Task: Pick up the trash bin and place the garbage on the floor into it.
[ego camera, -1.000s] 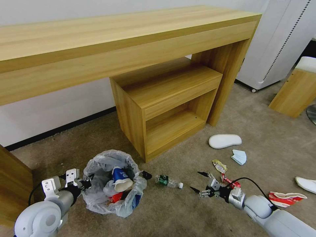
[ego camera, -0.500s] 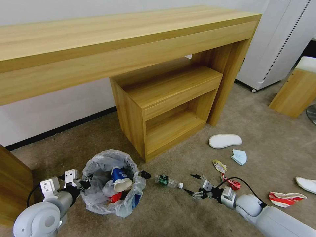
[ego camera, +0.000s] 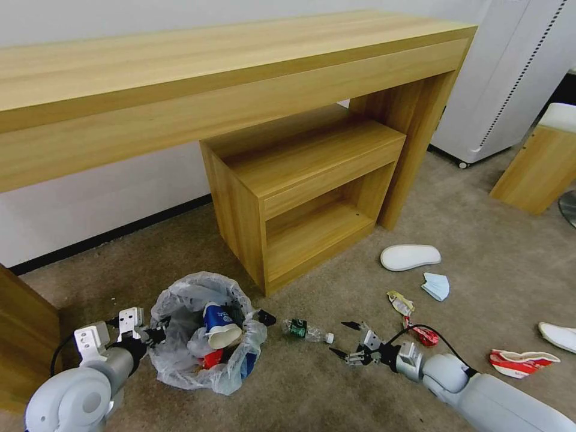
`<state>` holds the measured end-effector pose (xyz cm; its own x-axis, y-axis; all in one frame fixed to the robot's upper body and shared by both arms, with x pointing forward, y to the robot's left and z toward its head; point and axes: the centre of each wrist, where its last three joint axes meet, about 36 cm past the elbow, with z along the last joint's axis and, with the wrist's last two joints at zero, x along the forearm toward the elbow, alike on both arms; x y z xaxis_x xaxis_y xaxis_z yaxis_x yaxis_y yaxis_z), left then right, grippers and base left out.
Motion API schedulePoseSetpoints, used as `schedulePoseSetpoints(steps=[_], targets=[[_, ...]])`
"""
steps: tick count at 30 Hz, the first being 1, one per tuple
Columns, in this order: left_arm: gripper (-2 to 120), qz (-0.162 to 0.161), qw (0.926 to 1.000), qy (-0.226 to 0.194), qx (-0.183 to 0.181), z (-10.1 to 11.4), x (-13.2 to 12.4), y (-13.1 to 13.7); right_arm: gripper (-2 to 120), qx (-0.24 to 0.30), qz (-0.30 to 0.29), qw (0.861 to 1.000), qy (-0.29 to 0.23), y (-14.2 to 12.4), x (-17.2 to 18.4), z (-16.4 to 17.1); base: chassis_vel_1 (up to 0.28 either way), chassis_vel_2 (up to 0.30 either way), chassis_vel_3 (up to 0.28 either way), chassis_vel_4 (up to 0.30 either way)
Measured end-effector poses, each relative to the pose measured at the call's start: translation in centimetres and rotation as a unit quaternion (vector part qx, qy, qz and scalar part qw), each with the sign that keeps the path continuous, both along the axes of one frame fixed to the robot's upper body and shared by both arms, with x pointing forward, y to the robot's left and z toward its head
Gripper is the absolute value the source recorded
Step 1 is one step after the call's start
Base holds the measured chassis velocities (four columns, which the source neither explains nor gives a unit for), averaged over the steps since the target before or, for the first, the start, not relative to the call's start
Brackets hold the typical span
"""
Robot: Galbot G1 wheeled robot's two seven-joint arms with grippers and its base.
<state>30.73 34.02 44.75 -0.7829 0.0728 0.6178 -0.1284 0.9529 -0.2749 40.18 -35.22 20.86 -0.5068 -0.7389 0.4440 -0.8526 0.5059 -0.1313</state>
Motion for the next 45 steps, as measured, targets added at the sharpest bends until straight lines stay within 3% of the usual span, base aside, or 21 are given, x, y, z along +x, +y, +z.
schedulePoseSetpoints(steps=[14,29,45], targets=[[0,-0.002,1.0000,-0.003,-0.003,0.5,0.0,-0.1,83,-0.007,-0.010,1.000,0.018,-0.1,0.7,-2.6,0.000,0.000,0.000,0.000],[0,-0.002,1.0000,0.000,-0.003,0.4,-0.1,-0.1,83,-0.014,-0.026,1.000,0.006,-0.6,2.9,-3.1,0.000,0.000,0.000,0.000],[0,-0.001,1.0000,-0.001,-0.004,0.4,-0.2,0.0,80,-0.016,-0.009,1.000,0.010,1.6,4.6,-4.7,0.000,0.000,0.000,0.000]])
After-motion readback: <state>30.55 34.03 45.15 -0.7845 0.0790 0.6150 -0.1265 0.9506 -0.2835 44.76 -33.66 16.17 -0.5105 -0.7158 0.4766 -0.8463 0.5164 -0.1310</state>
